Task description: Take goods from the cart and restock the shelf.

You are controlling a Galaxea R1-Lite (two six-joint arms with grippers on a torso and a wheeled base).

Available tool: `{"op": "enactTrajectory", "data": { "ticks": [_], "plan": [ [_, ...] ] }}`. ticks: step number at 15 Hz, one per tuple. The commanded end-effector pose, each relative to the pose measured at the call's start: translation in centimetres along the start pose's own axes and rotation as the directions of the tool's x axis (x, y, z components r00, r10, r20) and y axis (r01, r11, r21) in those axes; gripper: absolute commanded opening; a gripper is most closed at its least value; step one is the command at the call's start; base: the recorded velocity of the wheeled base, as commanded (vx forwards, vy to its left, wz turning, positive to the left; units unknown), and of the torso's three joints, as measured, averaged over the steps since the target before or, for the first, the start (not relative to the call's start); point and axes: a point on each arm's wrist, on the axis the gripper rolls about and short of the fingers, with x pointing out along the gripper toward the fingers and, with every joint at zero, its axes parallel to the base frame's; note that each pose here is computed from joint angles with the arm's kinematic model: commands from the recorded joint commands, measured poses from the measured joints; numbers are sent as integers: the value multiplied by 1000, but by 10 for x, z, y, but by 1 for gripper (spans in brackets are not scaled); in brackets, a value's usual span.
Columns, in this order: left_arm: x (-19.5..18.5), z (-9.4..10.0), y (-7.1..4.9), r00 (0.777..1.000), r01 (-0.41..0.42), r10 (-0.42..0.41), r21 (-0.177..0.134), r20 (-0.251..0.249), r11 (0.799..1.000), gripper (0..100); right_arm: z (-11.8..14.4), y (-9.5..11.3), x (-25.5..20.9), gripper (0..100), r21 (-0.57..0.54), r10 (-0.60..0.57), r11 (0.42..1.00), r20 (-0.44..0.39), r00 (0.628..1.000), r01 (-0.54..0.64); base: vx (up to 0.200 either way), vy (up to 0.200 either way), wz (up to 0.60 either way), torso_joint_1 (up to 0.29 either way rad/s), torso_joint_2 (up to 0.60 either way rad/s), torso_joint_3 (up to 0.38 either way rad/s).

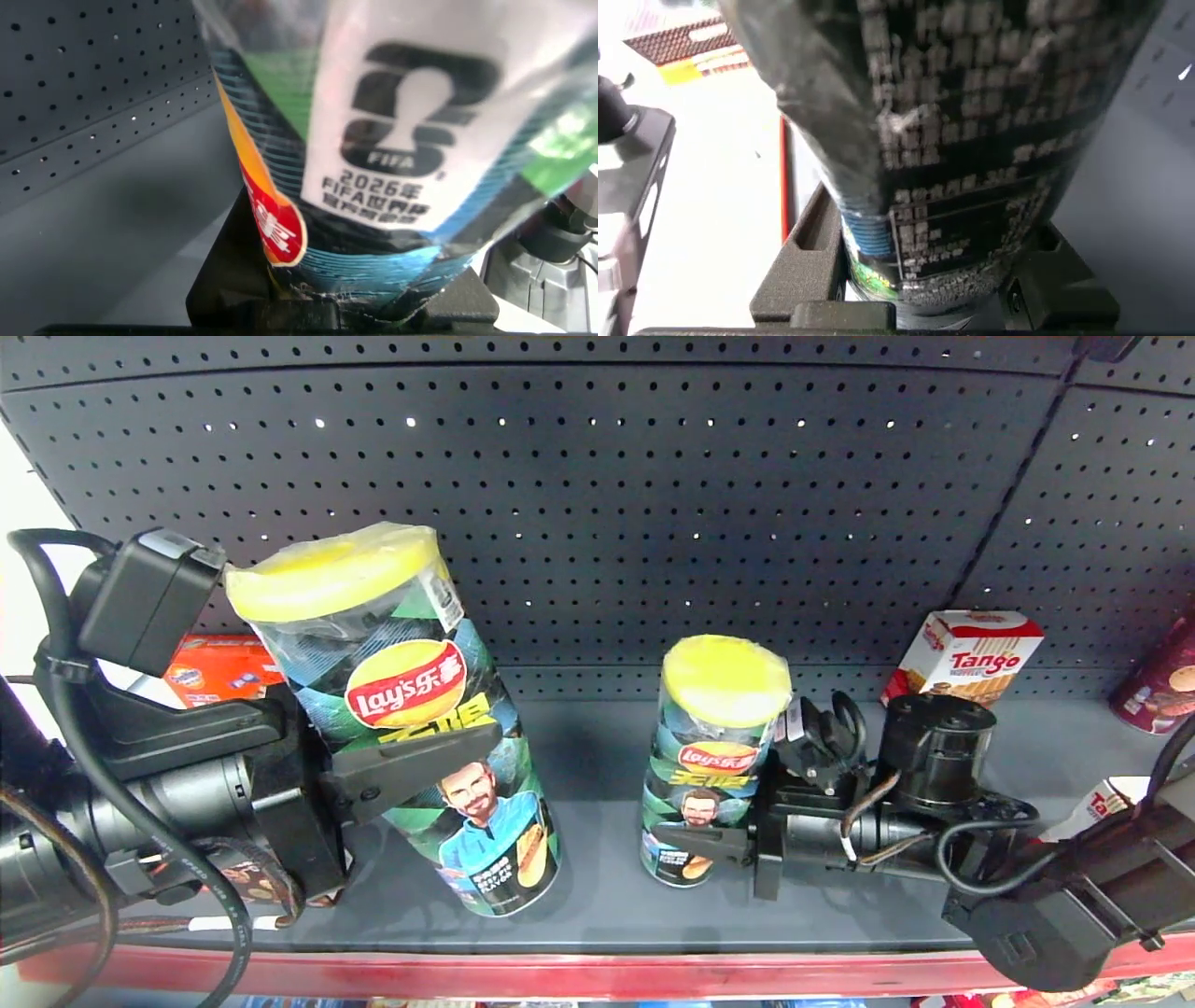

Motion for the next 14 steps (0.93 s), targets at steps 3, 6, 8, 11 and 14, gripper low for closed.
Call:
{"op": "enactTrajectory", "data": {
  "ticks": [3,6,8,11,14],
  "plan": [
    [0,0,0,1000,-3,3,0,0,1000,0,-13,6,-2,0,31,10,999,-36,999,-9,0,0,0,0,0,0],
    [0,-1,0,1000,-5,5,-1,-1,1000,0,-20,5,-1,0,37,11,999,-46,999,-9,0,0,0,0,0,0],
    [0,-1,0,1000,-6,6,-1,-1,1000,0,-23,4,1,0,39,11,999,-48,999,-10,0,0,0,0,0,0],
    [0,-1,0,1000,-8,8,-2,-2,1000,0,-26,6,0,100,45,16,999,-58,998,-13,0,0,0,0,0,0],
    [-1,-4,0,1000,-7,7,-7,-10,1000,0,-25,7,-3,100,41,10,999,-59,998,-7,0,0,0,0,0,0]
  ]
}}
